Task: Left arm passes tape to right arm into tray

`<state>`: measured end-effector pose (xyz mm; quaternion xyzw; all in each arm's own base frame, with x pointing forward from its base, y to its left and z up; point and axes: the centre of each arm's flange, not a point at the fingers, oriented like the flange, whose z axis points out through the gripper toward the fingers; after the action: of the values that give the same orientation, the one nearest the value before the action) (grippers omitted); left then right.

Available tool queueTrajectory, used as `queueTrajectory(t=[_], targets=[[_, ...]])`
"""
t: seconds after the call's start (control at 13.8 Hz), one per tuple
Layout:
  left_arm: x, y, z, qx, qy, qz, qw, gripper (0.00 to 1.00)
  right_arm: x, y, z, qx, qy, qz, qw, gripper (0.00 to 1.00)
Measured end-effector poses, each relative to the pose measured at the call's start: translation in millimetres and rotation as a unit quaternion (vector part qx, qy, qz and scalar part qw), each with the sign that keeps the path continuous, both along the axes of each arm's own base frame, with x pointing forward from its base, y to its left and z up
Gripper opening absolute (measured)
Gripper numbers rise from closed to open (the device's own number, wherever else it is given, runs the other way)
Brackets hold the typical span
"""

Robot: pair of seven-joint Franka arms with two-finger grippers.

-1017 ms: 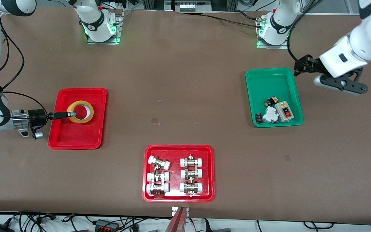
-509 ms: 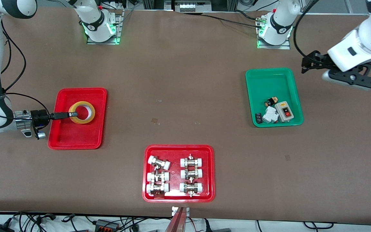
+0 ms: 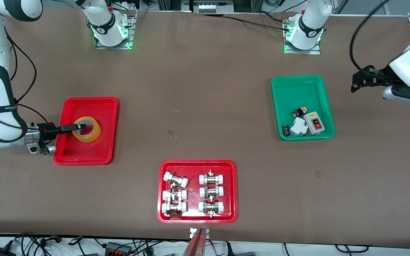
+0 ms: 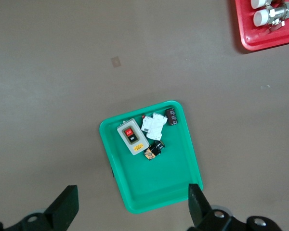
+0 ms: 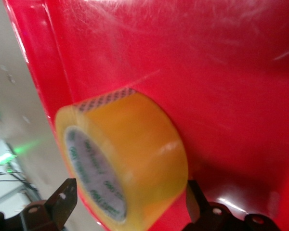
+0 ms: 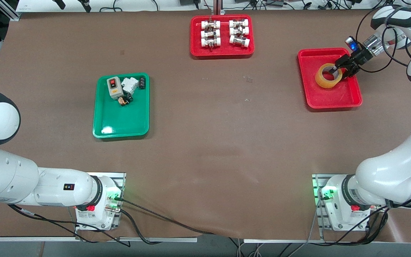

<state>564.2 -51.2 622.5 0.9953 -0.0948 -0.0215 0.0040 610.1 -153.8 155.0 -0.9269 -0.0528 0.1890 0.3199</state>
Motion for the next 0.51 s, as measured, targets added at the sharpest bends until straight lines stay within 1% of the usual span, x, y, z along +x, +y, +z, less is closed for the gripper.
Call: queueTrajectory(t=[0.15,0.22,0.36,0.51], targets=[[-2.1,0.9,2.1,0.004,-0.015,0.006,1.000,1.00,16.8,2.4,38.0,-0.052,-0.025,0.037,0.998,1.00],[-3.2,6.9,-3.2,0.005,-0.019,0.013,1.000,1.00,27.7,5.0,69.6,-0.088,-0.039,0.047,0.994,1.00],[-6.5,22.1,-16.5,0.006,-0.019,0.032,0.999,1.00,45.6,14.8,142.8,-0.166,-0.069,0.052,0.982,1.00],[-8.5,27.1,-21.5,0.007,-0.017,0.052,0.998,1.00,56.1,40.6,208.8,-0.236,-0.089,0.025,0.967,1.00]])
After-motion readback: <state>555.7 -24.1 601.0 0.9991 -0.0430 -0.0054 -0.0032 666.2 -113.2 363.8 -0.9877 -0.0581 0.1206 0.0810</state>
